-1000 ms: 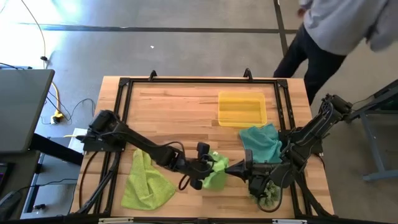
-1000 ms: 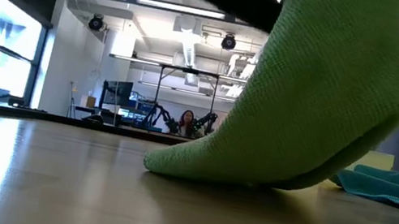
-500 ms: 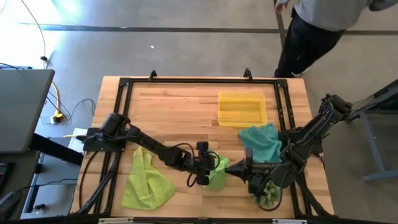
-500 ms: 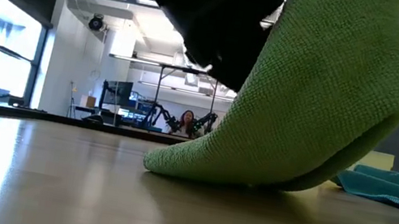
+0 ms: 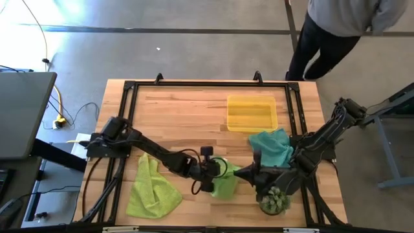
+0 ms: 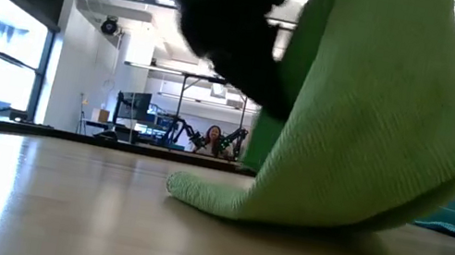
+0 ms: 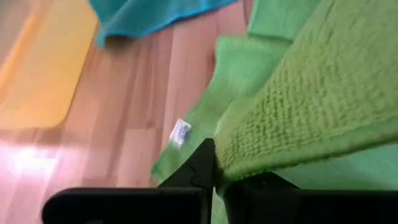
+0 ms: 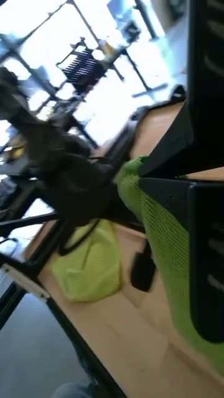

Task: Roll microfiber towels into tight, uniform cylinder then place into a basket
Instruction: Fold the top green microfiber towel

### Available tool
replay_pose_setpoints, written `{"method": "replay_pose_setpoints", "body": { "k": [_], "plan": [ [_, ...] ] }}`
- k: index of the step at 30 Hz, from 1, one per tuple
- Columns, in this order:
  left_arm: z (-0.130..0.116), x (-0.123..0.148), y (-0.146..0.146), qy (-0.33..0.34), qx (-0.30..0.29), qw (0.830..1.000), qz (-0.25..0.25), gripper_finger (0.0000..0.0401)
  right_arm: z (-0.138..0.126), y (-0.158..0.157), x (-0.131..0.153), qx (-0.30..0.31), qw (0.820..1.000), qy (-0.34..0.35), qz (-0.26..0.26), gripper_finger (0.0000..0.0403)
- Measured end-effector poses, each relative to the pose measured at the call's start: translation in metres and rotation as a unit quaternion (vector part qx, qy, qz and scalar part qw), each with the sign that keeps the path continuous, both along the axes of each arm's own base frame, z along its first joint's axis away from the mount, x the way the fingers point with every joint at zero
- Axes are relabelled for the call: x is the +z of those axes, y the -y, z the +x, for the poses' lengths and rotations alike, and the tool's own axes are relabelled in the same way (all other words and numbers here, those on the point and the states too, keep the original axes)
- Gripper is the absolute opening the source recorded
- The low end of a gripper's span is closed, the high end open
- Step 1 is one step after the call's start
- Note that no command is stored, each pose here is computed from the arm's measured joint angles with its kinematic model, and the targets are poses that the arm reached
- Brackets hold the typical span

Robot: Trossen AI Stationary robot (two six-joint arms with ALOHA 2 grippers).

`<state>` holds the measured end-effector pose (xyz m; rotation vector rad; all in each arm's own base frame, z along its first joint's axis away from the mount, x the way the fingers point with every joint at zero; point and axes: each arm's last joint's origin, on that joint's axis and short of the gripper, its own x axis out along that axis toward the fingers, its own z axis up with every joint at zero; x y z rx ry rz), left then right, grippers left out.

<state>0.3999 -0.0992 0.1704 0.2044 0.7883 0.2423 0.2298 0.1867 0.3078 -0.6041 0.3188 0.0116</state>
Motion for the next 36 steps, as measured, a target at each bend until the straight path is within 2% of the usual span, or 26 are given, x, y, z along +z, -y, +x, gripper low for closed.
{"method": "replay_pose_setpoints", "body": {
  "k": [6, 8, 10, 12, 14, 16, 17, 20, 21, 24, 25, 27, 30, 36],
  "plan": [
    [-0.021, 0.03, -0.005, -0.033, 0.016, 0.999, -0.001, 0.0003, 0.001, 0.015, -0.013, -0.073, 0.996, -0.041, 0.005, 0.0],
    [-0.037, 0.041, -0.008, -0.062, 0.026, 0.998, 0.016, 0.0004, 0.002, 0.021, -0.015, -0.099, 0.994, -0.047, 0.004, 0.0],
    [-0.043, 0.055, -0.011, -0.053, 0.037, 0.997, 0.03, 0.0004, 0.005, 0.028, -0.018, -0.119, 0.991, -0.055, 0.008, 0.0],
    [-0.06, 0.067, -0.017, -0.082, 0.055, 0.993, 0.067, 0.0002, 0.009, 0.034, -0.018, -0.137, 0.989, -0.055, 0.019, 0.0],
    [-0.067, 0.081, -0.021, -0.069, 0.07, 0.991, 0.087, 0.0001, 0.013, 0.039, -0.02, -0.151, 0.986, -0.057, 0.029, 0.0],
    [-0.083, 0.092, -0.027, -0.086, 0.087, 0.985, 0.12, 0.0001, 0.018, 0.046, -0.02, -0.167, 0.984, -0.054, 0.04, 0.0],
    [-0.085, 0.1, -0.029, -0.066, 0.096, 0.985, 0.131, 0.0001, 0.02, 0.049, -0.021, -0.172, 0.983, -0.054, 0.041, 0.0],
    [-0.104, 0.116, -0.037, -0.073, 0.114, 0.975, 0.174, 0.0001, 0.029, 0.059, -0.017, -0.188, 0.981, -0.04, 0.036, 0.0],
    [-0.105, 0.124, -0.038, -0.054, 0.123, 0.974, 0.184, 0.0001, 0.03, 0.062, -0.016, -0.193, 0.98, -0.037, 0.026, 0.0],
    [-0.124, 0.138, -0.046, -0.059, 0.14, 0.962, 0.227, 0.0001, 0.04, 0.075, -0.008, -0.218, 0.976, -0.006, 0.0, 0.0],
    [-0.126, 0.145, -0.048, -0.038, 0.153, 0.96, 0.233, 0.0001, 0.042, 0.08, -0.005, -0.229, 0.973, 0.001, -0.011, 0.0],
    [-0.139, 0.152, -0.055, -0.043, 0.163, 0.956, 0.24, 0.0001, 0.05, 0.092, 0.0, -0.249, 0.968, 0.021, -0.022, 0.0],
    [-0.147, 0.166, -0.062, -0.008, 0.192, 0.954, 0.228, 0.0, 0.058, 0.111, 0.004, -0.268, 0.962, 0.032, -0.031, 0.0],
    [-0.166, 0.178, -0.082, 0.01, 0.246, 0.946, 0.21, 0.0, 0.072, 0.148, 0.01, -0.253, 0.966, 0.048, -0.007, 0.0]
  ]
}}
